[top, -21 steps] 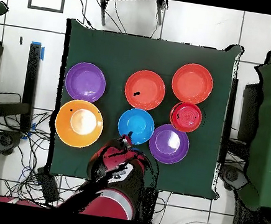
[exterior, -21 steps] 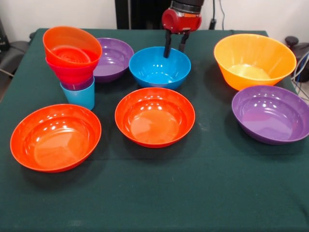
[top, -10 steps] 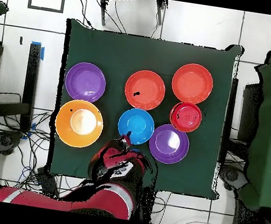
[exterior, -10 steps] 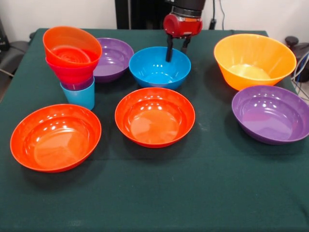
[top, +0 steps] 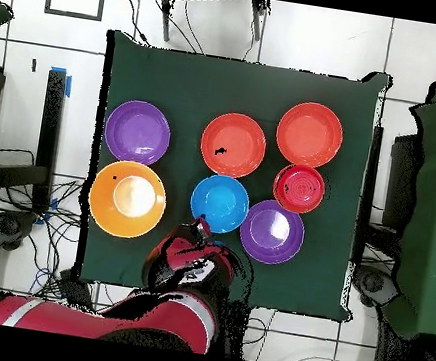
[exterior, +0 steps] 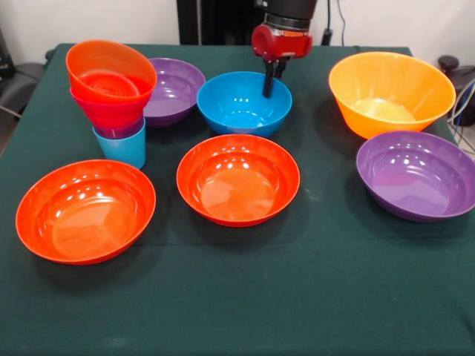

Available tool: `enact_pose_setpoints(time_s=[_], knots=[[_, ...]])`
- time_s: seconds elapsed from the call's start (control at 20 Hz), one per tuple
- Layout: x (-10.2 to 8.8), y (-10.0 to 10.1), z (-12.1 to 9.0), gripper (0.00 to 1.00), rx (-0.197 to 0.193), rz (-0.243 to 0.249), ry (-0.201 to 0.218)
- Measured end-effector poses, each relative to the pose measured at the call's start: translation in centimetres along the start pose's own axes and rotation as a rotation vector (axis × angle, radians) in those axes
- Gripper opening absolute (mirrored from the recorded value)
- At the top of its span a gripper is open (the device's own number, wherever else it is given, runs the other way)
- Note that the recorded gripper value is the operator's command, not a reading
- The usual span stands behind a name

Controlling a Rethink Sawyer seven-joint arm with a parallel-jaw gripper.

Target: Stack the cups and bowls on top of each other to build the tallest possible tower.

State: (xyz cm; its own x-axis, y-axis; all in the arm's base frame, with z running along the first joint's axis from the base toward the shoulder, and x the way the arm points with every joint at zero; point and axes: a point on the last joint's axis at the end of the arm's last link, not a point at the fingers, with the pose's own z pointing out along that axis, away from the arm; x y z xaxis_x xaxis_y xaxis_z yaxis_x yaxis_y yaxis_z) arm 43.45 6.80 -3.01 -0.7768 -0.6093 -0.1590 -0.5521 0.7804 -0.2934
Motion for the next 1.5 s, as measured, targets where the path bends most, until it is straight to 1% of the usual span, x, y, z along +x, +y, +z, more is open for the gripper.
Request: enact_pose_setpoints(time_s=[0.25, 0.4, 0.6, 0.85, 0.9, 1.05, 1.1, 1.2, 1.25, 1.4, 1.45, 1.5], knots=[[-0.1, -0.1, 0.0, 0.0, 0.004, 0.039, -0.018], [0.1, -0.2, -0.1, 0.0, 0.005, 0.051, -0.022], [0.3, -0.1, -0.3, 0.0, 0.005, 0.06, -0.022], [-0.2, -0.1, -0.7, 0.0, 0.01, 0.061, -0.031], [-0.9, 0.0, -1.1, 0.0, 0.016, 0.061, -0.041], [-1.8, 0.3, -2.0, 0.0, 0.025, 0.064, -0.046], [-2.4, 0.5, -2.6, 0.0, 0.032, 0.068, -0.045], [-2.8, 0.7, -3.2, 0.0, 0.039, 0.071, -0.045], [-3.2, 1.0, -4.0, 0.0, 0.048, 0.076, -0.044], [-3.7, 1.5, -5.2, 0.0, 0.059, 0.083, -0.043], [-4.0, 2.2, -6.3, 0.0, 0.066, 0.096, -0.041], [-4.1, 2.4, -6.6, 0.0, 0.068, 0.102, -0.04]])
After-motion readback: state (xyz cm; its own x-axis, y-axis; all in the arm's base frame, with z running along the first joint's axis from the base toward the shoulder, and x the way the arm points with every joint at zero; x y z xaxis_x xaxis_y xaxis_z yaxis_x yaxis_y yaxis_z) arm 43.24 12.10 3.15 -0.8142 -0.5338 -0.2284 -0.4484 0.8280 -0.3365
